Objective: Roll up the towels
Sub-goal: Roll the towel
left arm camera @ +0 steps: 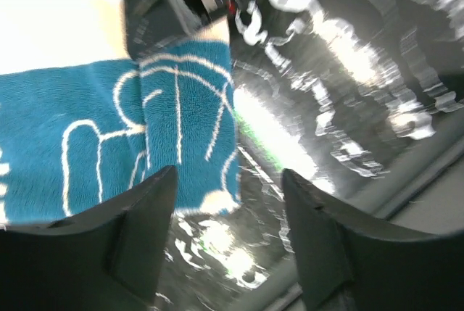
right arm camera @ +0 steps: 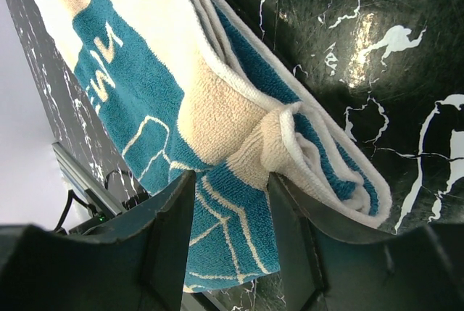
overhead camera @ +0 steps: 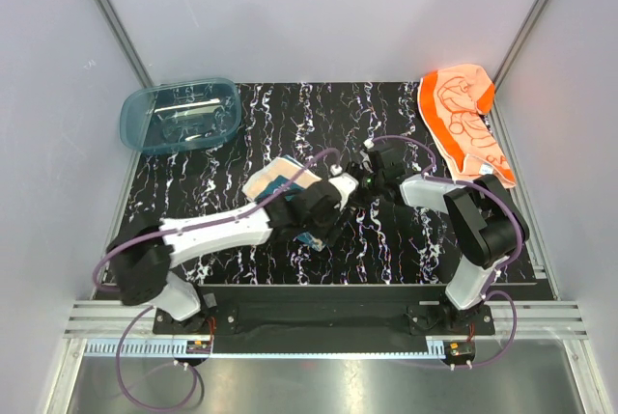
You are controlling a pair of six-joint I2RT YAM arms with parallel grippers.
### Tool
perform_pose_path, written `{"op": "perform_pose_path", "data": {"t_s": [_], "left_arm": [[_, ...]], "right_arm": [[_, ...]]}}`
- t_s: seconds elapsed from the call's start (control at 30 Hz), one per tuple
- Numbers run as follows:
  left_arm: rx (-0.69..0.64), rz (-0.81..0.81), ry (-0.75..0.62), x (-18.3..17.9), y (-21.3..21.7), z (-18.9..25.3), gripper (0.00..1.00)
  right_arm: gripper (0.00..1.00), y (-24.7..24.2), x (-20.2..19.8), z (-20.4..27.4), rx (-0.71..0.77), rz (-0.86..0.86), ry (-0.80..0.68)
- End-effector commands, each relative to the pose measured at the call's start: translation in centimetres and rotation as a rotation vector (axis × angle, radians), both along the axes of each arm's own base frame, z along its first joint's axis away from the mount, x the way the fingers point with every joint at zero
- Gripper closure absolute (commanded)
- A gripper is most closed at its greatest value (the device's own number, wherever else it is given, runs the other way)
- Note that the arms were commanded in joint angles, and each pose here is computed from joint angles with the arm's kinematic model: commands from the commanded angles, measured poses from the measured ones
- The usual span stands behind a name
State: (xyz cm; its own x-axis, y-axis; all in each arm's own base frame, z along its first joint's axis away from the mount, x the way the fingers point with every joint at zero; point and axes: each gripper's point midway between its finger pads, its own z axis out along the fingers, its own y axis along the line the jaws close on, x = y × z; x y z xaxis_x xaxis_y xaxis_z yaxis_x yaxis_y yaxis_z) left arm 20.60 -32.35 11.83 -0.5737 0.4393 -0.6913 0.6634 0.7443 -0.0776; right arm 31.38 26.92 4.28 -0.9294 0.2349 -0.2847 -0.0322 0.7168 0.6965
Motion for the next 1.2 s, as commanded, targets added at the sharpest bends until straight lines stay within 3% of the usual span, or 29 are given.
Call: {"op": "perform_pose_path", "data": {"t_s": [0.0,0.17,0.47,0.57,0.63,0.67,0.8,0.87,0.9,1.07,1.17], "left_arm": [[0.128,-0.090,-0.019,0.6,0.1,-3.3,0.31],[0.186,-0.093,0.031,0.4,0.2,-6.1,0.28],[0.340,-0.051,0.141,-1.7,4.0,-12.4,0.28],[0.368,-0.044,0.161,-2.2,5.1,-13.2,0.36],[0.382,-0.036,0.171,-2.5,5.5,-13.7,0.50],[0.379,-0.037,0.183,-2.7,5.5,-13.9,0.63],[0.331,-0.096,0.260,-4.5,4.8,-14.4,0.77],[0.311,-0.115,0.305,-5.2,4.2,-14.3,0.89],[0.300,-0.116,0.310,-5.2,3.9,-14.1,0.92],[0.086,-0.153,0.419,-6.9,-0.3,-10.9,0.94],[0.012,-0.151,0.488,-7.6,-1.9,-9.5,0.94]], "right_arm": [[0.46,-1.4,-1.2,-2.5,-0.113,0.000,0.052],[0.46,-1.6,-1.3,-2.5,-0.123,0.002,0.052],[0.46,-1.7,-1.0,-2.0,-0.142,0.014,0.043],[0.46,-1.8,-0.8,-1.8,-0.152,0.019,0.037],[0.46,-1.8,-0.6,-1.5,-0.161,0.023,0.031],[0.46,-1.8,-0.5,-1.4,-0.164,0.023,0.028],[0.45,-2.9,-0.1,-0.3,-0.195,0.010,0.016],[0.43,-4.0,0.3,0.1,-0.213,-0.009,0.020],[0.42,-4.7,0.6,0.6,-0.228,-0.029,0.013],[0.16,-9.9,1.9,2.8,-0.343,-0.153,0.028],[0.08,-13.0,3.2,5.9,-0.414,-0.249,-0.029]]}}
